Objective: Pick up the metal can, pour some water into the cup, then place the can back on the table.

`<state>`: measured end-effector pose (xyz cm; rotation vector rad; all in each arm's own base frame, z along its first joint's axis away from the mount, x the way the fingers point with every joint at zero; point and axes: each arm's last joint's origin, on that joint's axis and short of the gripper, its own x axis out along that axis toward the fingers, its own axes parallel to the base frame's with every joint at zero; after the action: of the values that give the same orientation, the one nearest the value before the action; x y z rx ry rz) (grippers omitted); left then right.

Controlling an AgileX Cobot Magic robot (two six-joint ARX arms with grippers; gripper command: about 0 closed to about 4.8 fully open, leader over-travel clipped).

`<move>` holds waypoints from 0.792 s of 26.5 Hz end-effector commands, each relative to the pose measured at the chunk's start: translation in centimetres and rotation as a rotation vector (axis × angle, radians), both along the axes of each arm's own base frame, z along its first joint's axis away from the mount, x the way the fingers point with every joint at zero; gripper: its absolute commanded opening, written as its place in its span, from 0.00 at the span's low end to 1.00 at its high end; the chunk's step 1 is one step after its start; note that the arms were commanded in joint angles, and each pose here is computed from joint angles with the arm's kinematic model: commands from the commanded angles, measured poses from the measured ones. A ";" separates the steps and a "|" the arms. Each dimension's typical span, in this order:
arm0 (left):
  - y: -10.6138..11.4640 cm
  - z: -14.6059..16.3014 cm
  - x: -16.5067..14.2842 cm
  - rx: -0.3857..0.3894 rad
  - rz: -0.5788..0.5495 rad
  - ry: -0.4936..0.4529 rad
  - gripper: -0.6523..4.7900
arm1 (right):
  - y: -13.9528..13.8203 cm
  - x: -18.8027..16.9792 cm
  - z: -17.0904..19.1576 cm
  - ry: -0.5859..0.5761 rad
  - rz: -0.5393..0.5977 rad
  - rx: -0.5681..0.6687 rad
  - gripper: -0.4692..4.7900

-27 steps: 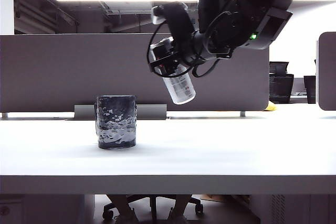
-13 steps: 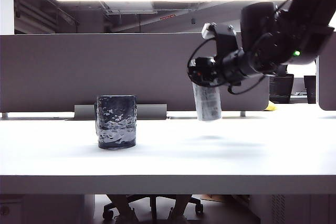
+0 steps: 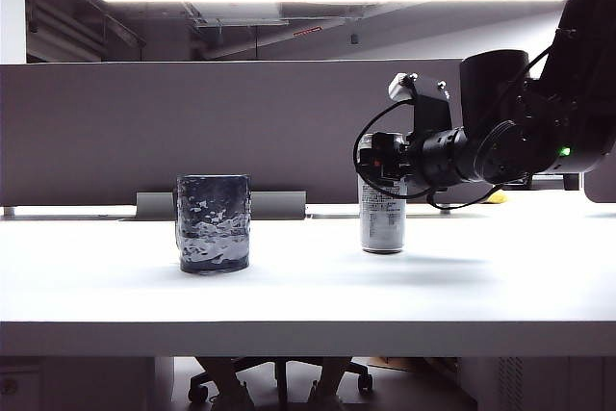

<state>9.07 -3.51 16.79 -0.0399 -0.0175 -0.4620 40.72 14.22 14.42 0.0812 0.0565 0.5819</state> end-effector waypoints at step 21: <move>0.9 0.1 0.3 0.000 0.063 -0.010 0.11 | -0.2 -0.4 4.2 -0.217 0.041 0.198 1.00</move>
<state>9.28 -2.88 16.79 -0.0388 -0.0185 -0.4101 40.50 14.16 16.92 0.1754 -0.1406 0.6228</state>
